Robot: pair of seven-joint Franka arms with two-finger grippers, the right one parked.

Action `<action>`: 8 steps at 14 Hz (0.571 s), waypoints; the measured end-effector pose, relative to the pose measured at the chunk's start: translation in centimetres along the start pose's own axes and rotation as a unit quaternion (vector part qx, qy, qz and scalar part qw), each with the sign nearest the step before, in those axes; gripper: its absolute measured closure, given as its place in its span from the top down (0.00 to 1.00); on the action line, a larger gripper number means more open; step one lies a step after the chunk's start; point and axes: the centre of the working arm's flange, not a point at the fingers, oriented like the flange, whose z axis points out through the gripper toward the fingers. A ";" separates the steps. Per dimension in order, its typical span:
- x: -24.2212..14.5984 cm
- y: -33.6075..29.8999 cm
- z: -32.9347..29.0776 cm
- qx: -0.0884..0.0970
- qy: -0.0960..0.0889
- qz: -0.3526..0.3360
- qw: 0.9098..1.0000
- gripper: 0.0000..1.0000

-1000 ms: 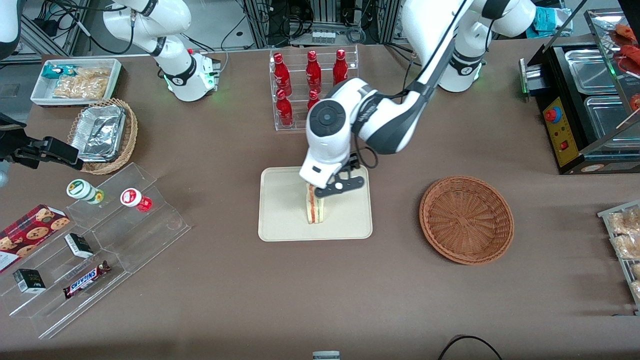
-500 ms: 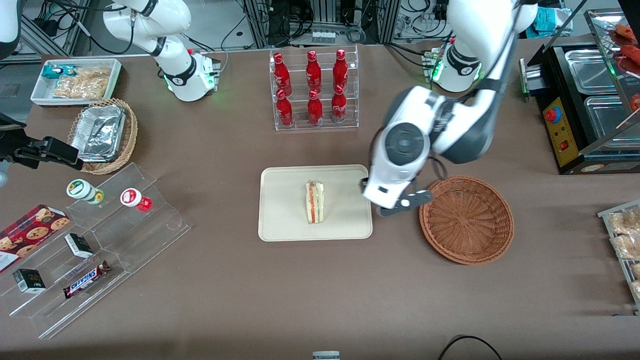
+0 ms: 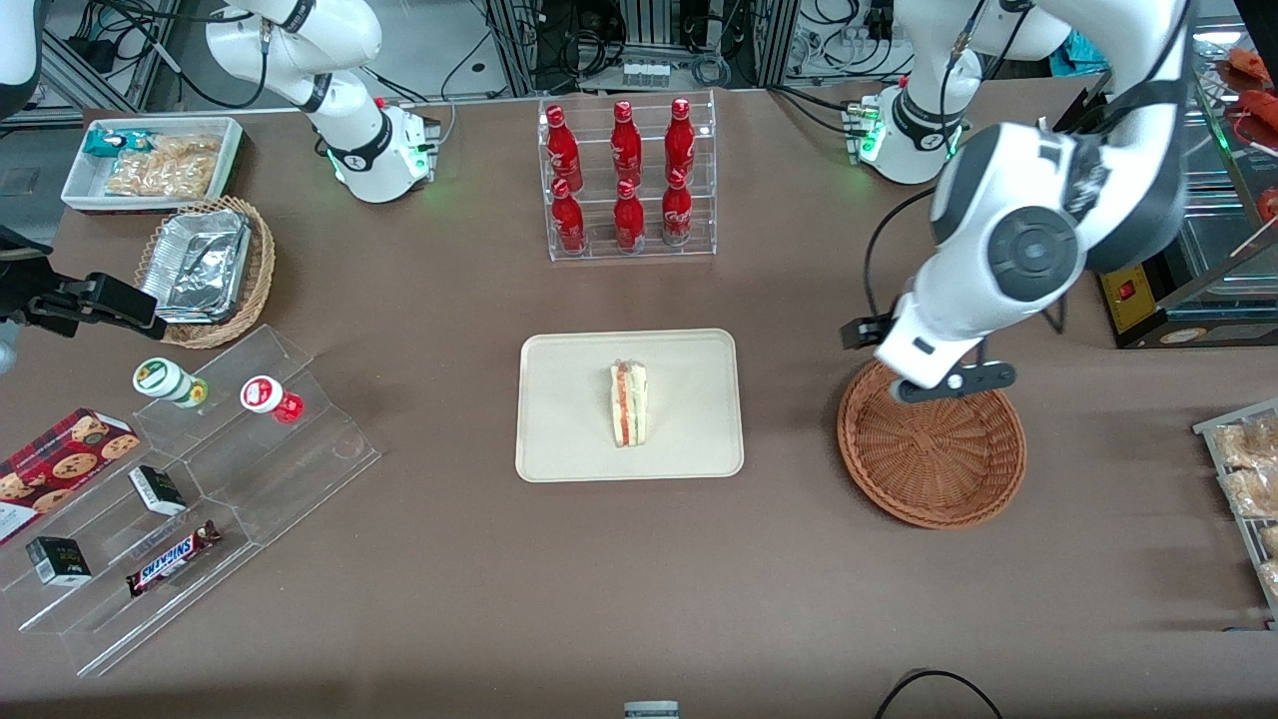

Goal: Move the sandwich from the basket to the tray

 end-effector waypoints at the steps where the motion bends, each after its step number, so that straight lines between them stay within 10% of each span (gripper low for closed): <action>1: 0.0 -1.8 -0.9 -0.004 -0.001 0.008 1.000 1.00; 8: -1.8 -12.2 -6.7 -0.031 0.006 0.027 0.999 1.00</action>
